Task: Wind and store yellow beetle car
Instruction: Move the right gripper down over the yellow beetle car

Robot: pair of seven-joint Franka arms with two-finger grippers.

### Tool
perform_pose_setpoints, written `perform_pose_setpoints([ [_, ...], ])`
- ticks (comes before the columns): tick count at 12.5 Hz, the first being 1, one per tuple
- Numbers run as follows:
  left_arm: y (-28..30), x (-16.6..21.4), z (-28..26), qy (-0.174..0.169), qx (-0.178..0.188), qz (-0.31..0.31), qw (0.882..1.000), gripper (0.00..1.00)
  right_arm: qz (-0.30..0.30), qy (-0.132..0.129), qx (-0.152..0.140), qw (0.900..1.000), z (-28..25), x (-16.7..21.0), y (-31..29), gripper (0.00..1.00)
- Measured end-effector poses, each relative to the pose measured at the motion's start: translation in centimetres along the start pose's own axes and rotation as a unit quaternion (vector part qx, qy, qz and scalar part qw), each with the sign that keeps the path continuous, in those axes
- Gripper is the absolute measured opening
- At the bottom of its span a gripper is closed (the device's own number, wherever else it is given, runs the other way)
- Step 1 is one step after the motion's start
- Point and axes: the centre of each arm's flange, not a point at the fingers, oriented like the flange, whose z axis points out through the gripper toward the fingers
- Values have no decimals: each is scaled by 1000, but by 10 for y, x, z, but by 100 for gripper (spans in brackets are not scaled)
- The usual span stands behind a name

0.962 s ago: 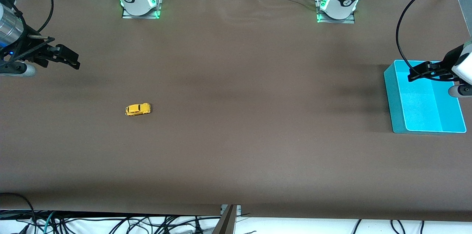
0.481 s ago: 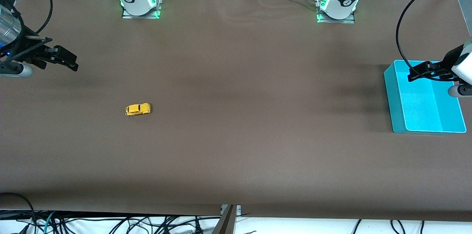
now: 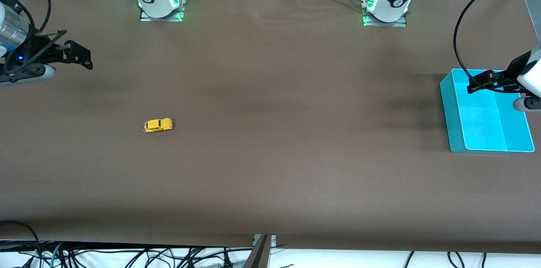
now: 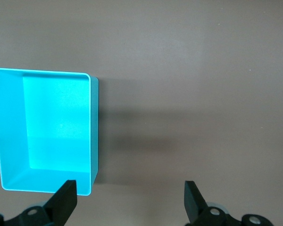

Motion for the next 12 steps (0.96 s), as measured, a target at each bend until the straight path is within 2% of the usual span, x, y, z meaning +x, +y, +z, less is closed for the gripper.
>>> perform_pose_setpoints([
  [3,-1,0,0,0,0,-1,1000,100,-88,-22,15,996,15,4,-7,100],
  [8,-1,0,0,0,0,-1,1000,100,-209,-46,34,976,55,12,-34,100],
  [10,-1,0,0,0,0,-1,1000,100,-264,-37,34,963,78,18,-37,100],
  [12,-1,0,0,0,0,-1,1000,100,-332,-17,28,943,115,32,-37,100],
])
